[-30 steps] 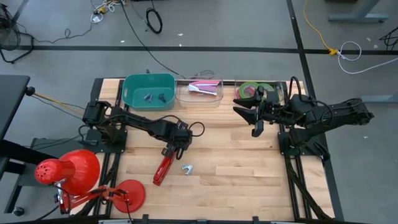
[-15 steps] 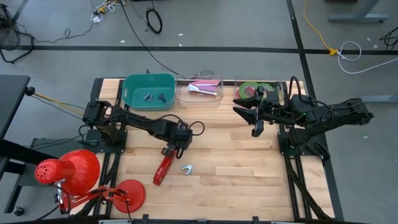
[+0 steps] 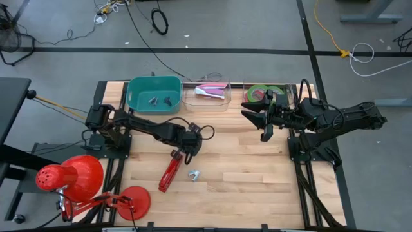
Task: Pick and place Stapler, Stapler remover, tape
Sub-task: Put the sky blue staple remover into the blue bin
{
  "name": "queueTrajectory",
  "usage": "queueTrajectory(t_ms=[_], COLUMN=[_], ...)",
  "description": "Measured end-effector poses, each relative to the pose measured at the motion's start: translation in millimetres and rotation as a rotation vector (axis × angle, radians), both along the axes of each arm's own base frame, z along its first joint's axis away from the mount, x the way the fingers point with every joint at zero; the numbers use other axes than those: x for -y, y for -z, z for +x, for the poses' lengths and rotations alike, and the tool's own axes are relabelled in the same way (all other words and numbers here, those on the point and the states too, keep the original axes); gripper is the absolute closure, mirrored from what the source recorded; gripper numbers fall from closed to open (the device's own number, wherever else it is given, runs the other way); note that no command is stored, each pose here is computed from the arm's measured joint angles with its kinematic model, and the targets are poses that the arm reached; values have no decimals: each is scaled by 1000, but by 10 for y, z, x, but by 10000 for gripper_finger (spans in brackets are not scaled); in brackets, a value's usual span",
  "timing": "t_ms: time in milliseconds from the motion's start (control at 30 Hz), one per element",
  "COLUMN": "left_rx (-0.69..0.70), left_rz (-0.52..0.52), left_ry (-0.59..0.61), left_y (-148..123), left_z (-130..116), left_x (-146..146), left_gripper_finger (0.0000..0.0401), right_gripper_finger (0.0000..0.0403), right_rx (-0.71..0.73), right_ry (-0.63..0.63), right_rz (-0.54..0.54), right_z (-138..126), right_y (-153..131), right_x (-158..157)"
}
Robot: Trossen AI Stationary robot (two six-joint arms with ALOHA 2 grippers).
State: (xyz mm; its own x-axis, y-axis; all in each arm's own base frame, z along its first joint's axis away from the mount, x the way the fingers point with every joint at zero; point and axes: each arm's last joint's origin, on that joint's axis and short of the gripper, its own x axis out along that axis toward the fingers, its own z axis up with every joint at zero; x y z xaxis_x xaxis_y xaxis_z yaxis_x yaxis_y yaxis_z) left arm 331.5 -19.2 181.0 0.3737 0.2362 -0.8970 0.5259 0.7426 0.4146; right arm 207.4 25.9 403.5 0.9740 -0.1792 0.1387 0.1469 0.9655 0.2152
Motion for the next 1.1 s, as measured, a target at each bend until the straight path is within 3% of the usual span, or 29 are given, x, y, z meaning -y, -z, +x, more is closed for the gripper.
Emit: queueTrajectory(t_ms=[333,500,700,1100], left_rx=[75,43,30,30], left_rz=[-33,-38,-153,-198], left_ry=[-99,13,133,309], left_y=[-156,-154,-148,-149], left_z=[109,110,109,97], left_x=[-166,-230,-319,-490], left_gripper_finger=[275,275,275,275], right_gripper_finger=[257,257,257,257], right_rx=[0,0,0,0], right_ry=[0,1,1,0], right_rz=[0,0,0,0], right_z=[0,0,0,0], right_y=[0,0,0,0], right_x=[0,0,0,0])
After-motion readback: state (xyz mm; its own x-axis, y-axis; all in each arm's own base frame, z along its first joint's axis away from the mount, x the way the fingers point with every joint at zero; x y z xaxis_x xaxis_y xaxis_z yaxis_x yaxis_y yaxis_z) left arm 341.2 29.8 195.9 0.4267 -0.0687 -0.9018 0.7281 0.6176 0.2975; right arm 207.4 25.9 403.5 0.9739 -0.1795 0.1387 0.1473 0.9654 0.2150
